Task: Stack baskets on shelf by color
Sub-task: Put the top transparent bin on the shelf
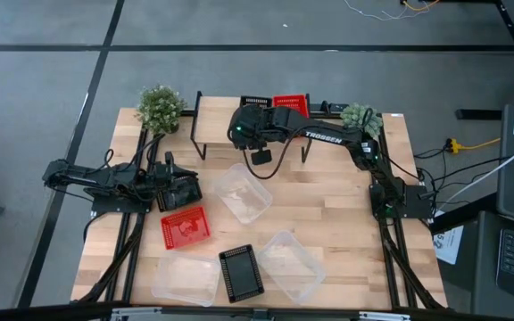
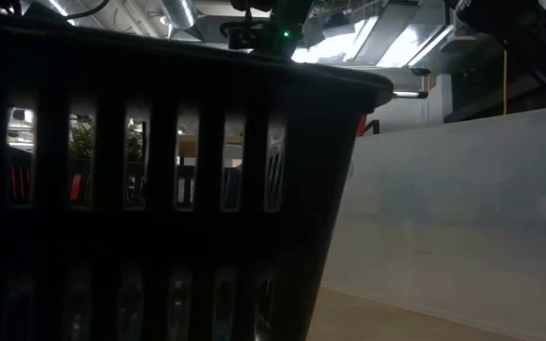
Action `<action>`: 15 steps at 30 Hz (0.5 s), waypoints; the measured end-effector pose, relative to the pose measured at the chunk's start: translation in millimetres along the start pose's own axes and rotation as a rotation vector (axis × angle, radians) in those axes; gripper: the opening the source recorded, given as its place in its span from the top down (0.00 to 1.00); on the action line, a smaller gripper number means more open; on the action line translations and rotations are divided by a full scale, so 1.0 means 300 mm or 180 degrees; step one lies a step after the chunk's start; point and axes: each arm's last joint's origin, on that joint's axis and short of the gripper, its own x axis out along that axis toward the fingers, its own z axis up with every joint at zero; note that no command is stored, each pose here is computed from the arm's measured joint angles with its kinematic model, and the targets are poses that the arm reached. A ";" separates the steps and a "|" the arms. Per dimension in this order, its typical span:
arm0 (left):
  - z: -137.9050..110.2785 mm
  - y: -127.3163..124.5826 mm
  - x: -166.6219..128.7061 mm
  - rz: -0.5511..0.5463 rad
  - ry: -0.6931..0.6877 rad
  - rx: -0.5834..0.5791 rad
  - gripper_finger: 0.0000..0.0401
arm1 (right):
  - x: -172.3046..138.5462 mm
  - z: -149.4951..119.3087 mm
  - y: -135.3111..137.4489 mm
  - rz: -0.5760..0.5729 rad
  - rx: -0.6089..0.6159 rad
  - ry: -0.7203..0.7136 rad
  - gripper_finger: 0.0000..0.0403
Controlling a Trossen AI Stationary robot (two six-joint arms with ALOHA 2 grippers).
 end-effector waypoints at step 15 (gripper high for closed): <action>0.000 0.000 0.000 0.0000 0.0000 0.0005 0.82 | 0.000 -0.001 -0.002 -0.0005 -0.0454 -0.0001 0.71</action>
